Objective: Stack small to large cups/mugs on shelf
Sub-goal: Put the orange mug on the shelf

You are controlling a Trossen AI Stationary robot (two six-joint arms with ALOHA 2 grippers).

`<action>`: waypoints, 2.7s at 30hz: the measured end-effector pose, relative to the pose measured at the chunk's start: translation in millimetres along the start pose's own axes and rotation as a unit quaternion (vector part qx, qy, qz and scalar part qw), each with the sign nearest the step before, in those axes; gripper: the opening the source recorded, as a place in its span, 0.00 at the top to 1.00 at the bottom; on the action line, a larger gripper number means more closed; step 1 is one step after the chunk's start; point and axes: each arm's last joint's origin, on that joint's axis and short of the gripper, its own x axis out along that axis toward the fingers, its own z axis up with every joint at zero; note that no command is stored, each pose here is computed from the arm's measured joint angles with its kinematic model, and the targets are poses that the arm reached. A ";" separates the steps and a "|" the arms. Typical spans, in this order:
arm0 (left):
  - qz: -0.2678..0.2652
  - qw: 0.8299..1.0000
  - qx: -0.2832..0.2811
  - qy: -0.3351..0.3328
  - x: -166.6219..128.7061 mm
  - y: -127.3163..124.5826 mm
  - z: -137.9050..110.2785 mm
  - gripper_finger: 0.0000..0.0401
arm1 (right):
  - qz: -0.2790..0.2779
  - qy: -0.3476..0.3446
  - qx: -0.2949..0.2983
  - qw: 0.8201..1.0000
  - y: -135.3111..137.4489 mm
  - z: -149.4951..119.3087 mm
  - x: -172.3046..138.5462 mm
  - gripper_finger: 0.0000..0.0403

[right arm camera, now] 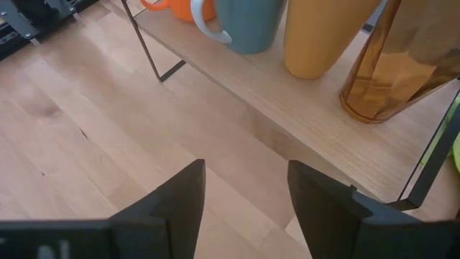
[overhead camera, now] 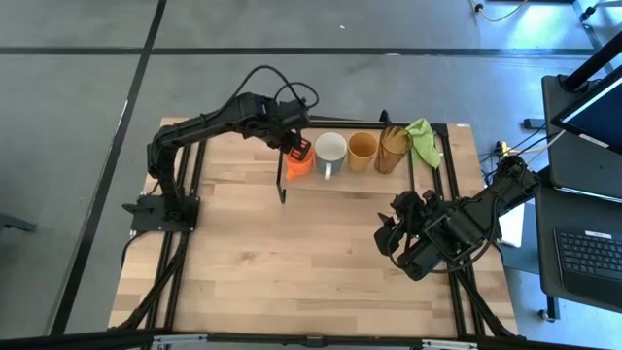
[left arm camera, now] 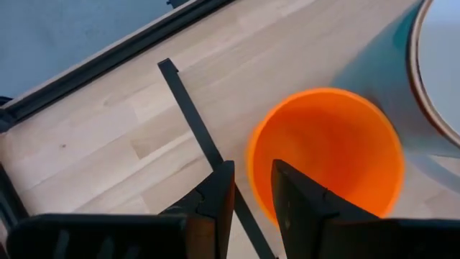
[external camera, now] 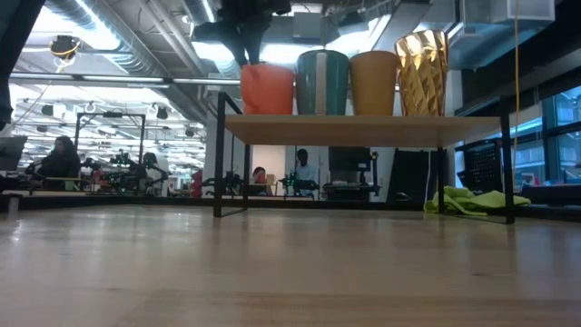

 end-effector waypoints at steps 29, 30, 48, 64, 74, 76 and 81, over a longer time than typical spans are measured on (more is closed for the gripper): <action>-0.004 0.999 -0.008 0.041 26.2 -5.9 -9.8 0.89 | 0.001 0.010 0.000 1.000 -0.1 -0.5 -0.1 0.50; -0.004 0.999 -0.014 0.041 26.2 -5.8 -9.8 0.91 | 0.001 0.010 0.000 1.000 -0.1 -0.5 -0.1 0.50; -0.012 0.997 -0.077 0.016 23.3 -17.0 -14.1 0.99 | 0.001 0.010 -0.005 1.000 -0.1 -0.5 -0.1 0.50; 0.021 0.989 -0.147 0.026 23.5 -11.1 -16.9 0.99 | 0.001 0.009 -0.029 1.000 -0.1 -0.4 -0.1 0.50; 0.033 0.973 -0.228 0.003 26.4 -4.0 -8.7 0.99 | 0.000 0.003 -0.030 1.000 -0.1 -0.1 -0.1 0.50; 0.035 0.970 -0.241 0.002 27.0 -2.3 -7.3 0.99 | 0.000 0.002 -0.030 1.000 -0.1 -0.1 -0.1 0.50; 0.038 0.960 -0.276 0.013 27.3 -0.3 -7.7 0.99 | 0.000 -0.004 -0.030 1.000 -0.1 0.2 -0.1 0.50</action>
